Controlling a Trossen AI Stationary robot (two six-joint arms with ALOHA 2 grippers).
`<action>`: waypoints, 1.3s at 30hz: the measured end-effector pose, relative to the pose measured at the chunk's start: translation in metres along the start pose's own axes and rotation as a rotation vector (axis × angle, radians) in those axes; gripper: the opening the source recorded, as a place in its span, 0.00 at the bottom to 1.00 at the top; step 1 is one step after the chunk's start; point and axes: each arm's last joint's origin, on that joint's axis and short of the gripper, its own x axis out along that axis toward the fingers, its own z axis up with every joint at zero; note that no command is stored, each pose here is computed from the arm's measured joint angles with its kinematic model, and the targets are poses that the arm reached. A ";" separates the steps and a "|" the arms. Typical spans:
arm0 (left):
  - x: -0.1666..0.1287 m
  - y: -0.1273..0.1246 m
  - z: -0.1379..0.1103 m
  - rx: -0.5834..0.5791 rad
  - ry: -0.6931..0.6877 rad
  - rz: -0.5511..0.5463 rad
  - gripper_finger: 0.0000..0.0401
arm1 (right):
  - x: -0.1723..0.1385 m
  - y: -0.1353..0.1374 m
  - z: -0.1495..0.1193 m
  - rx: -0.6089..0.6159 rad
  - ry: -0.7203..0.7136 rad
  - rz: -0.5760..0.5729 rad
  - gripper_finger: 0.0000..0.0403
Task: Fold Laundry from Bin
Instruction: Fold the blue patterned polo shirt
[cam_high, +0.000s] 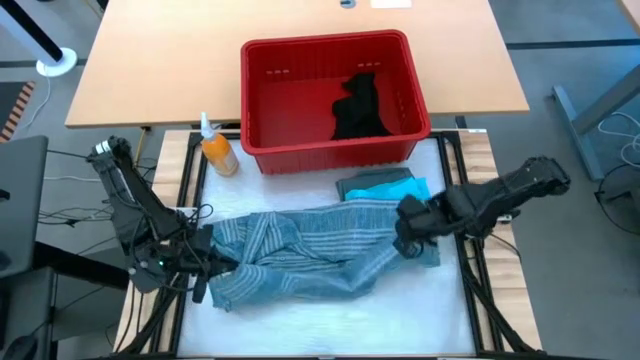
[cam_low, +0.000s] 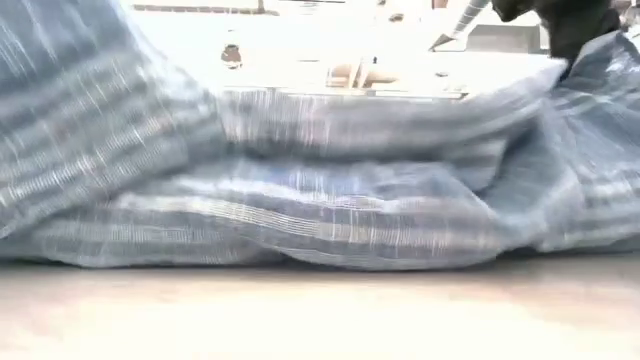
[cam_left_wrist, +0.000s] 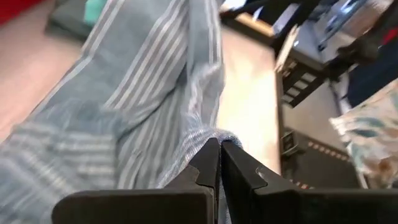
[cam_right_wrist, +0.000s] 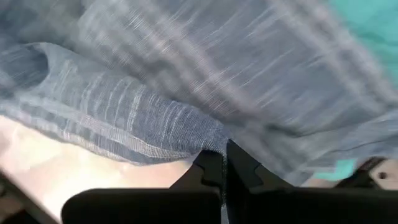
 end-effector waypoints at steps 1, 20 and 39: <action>0.000 0.002 -0.002 -0.002 0.022 0.012 0.00 | 0.000 -0.004 0.004 0.019 0.004 -0.010 0.05; -0.006 0.032 -0.013 0.009 0.136 0.234 0.00 | 0.030 -0.044 0.032 0.188 0.058 -0.213 0.05; -0.031 0.061 0.011 0.012 0.049 0.223 0.00 | 0.048 -0.050 0.044 0.202 0.019 -0.170 0.20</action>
